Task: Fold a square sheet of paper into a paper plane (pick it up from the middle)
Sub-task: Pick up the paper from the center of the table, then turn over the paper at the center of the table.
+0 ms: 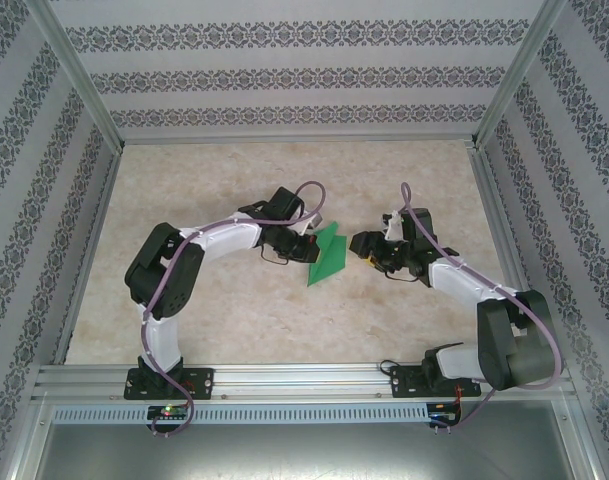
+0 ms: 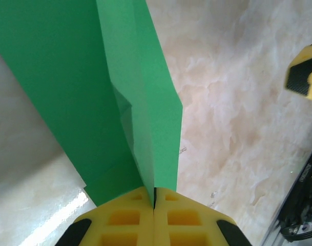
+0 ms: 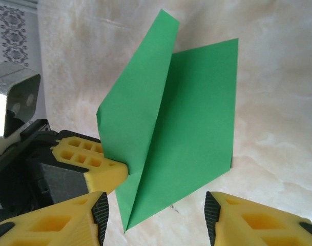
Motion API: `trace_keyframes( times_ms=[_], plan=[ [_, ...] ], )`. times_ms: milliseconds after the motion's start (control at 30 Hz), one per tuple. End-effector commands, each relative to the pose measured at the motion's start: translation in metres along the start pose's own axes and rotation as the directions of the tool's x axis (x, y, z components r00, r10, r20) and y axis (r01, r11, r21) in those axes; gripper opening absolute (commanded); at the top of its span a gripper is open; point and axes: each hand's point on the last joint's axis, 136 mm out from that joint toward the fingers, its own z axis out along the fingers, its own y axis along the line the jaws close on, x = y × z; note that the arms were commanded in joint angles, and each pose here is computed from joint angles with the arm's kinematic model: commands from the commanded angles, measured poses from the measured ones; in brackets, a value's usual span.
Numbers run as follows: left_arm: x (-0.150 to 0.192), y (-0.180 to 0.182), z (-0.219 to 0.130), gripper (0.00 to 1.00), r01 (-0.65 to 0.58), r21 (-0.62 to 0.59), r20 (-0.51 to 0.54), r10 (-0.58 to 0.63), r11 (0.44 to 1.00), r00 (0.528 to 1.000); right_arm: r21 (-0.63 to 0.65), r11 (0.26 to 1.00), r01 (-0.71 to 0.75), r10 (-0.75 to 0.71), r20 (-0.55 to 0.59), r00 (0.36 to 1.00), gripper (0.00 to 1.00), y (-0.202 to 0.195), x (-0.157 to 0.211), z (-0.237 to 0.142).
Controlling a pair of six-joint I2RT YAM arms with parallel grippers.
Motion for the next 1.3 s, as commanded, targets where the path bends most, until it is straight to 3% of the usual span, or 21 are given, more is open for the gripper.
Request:
trace_keyframes(
  times_ms=[0, 333, 667, 967, 1267],
  plan=[
    [-0.032, -0.027, -0.031, 0.06, -0.032, 0.062, 0.127, 0.024, 0.998, 0.992, -0.099, 0.994, -0.050, 0.053, 0.023, 0.998, 0.57, 0.015, -0.004, -0.002],
    [-0.065, -0.048, -0.076, 0.06, -0.015, 0.108, 0.262, -0.014, 0.994, 0.965, -0.222, 0.968, -0.113, 0.127, 0.051, 0.991, 0.64, 0.045, -0.013, -0.006],
    [-0.095, -0.062, -0.123, 0.06, 0.046, 0.190, 0.436, -0.127, 0.981, 0.891, -0.316, 0.937, -0.145, 0.173, 0.061, 0.983, 0.67, 0.080, -0.018, -0.004],
    [-0.098, -0.068, -0.128, 0.07, 0.064, 0.248, 0.454, -0.174, 0.967, 0.874, -0.419, 0.898, -0.137, 0.175, 0.053, 0.983, 0.64, 0.115, -0.024, -0.001],
    [-0.097, -0.067, -0.126, 0.08, 0.077, 0.266, 0.447, -0.194, 0.961, 0.873, -0.477, 0.869, -0.129, 0.163, 0.030, 0.986, 0.53, 0.131, -0.025, 0.003]
  ],
)
